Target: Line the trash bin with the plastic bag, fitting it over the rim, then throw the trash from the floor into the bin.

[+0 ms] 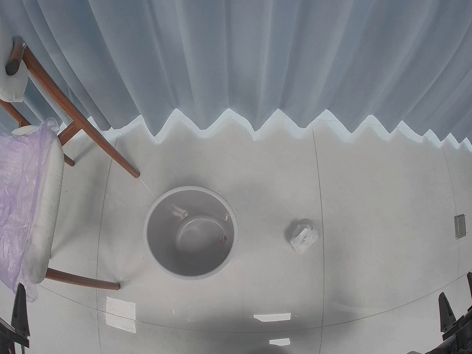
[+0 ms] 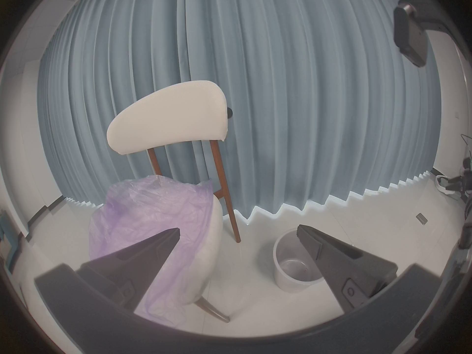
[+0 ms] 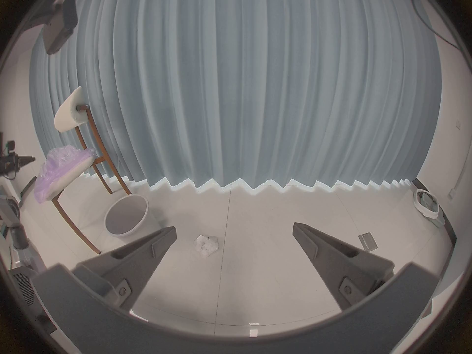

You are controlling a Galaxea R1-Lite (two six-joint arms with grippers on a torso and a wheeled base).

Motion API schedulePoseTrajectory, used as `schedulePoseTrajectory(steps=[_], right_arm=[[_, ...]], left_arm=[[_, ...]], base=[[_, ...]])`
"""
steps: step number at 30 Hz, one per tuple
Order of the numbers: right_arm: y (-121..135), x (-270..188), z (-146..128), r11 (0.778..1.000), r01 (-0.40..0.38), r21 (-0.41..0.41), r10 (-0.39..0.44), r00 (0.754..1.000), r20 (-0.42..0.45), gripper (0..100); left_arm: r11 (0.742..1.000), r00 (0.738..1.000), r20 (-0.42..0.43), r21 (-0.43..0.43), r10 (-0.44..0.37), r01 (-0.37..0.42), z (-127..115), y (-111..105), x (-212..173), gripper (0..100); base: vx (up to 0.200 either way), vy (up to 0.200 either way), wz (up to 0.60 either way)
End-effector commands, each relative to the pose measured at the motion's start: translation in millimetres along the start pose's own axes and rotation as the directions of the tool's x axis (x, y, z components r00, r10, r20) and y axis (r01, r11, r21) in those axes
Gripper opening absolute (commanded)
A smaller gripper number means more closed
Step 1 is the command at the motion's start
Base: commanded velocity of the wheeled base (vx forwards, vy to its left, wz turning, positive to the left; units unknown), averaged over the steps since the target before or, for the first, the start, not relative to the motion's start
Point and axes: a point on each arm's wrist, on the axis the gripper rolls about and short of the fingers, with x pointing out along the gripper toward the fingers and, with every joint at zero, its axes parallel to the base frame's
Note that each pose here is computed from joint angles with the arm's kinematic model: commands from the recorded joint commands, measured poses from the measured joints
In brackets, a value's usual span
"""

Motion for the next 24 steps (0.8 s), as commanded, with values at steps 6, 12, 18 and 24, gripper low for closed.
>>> schedulePoseTrajectory(steps=[6,12,18,24], right_arm=[[0,0,-5,1.000,-0.001,-0.001,0.001,1.000,0.001,100],[0,0,-5,1.000,-0.001,-0.001,0.001,1.000,0.002,100],[0,0,-5,1.000,-0.001,-0.001,0.001,1.000,0.001,100],[0,0,-5,1.000,-0.001,0.001,0.001,1.000,0.001,100]], left_arm=[[0.999,0.973,-0.226,0.019,0.050,-0.047,62,5,68,100],[0.973,0.911,-0.357,-0.028,0.204,-0.229,67,15,110,100],[0.968,0.898,-0.391,-0.062,0.201,-0.244,76,36,137,100],[0.977,0.887,-0.426,-0.034,0.178,-0.212,75,49,151,100]], base=[[0.000,0.000,0.00],[0.000,0.000,0.00],[0.000,0.000,0.00],[0.000,0.000,0.00]])
